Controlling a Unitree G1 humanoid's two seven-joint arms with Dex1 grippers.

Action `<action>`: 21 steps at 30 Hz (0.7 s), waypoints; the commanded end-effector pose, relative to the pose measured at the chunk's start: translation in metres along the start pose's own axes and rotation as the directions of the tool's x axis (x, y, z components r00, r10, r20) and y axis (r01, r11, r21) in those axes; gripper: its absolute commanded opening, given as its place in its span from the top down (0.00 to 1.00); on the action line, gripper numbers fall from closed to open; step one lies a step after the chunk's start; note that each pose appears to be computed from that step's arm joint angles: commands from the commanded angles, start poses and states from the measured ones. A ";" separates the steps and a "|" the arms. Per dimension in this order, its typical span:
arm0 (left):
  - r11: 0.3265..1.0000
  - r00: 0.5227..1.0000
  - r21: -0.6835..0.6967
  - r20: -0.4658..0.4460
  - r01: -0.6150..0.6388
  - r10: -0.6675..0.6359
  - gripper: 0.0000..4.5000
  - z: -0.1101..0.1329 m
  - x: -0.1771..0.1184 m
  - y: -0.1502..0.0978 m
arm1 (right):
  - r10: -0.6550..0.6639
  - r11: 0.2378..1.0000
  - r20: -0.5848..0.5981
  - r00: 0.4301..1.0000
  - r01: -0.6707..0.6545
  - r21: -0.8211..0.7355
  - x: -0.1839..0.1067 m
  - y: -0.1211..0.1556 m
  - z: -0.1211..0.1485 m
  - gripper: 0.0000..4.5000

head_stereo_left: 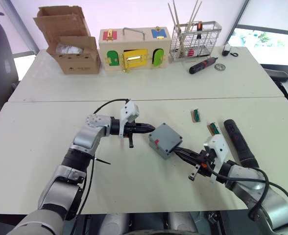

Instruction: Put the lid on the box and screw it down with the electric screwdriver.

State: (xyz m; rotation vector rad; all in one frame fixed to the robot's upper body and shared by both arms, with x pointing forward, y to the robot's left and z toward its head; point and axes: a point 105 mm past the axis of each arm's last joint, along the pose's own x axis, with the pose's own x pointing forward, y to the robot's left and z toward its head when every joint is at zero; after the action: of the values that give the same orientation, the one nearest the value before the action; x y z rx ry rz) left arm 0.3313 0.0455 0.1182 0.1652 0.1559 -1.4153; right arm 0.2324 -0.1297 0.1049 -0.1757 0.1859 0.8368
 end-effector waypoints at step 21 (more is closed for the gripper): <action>0.995 0.996 0.056 0.026 0.084 -0.086 1.00 0.011 0.012 -0.015 | -0.026 0.999 0.055 0.998 0.027 -0.021 -0.006 0.003 0.016 0.99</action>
State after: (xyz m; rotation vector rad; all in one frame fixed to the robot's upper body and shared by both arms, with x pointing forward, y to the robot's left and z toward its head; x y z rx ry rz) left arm 0.3300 0.0413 0.1178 0.1619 0.1508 -1.4251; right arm 0.2261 -0.1292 0.1069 -0.1579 0.1937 0.8235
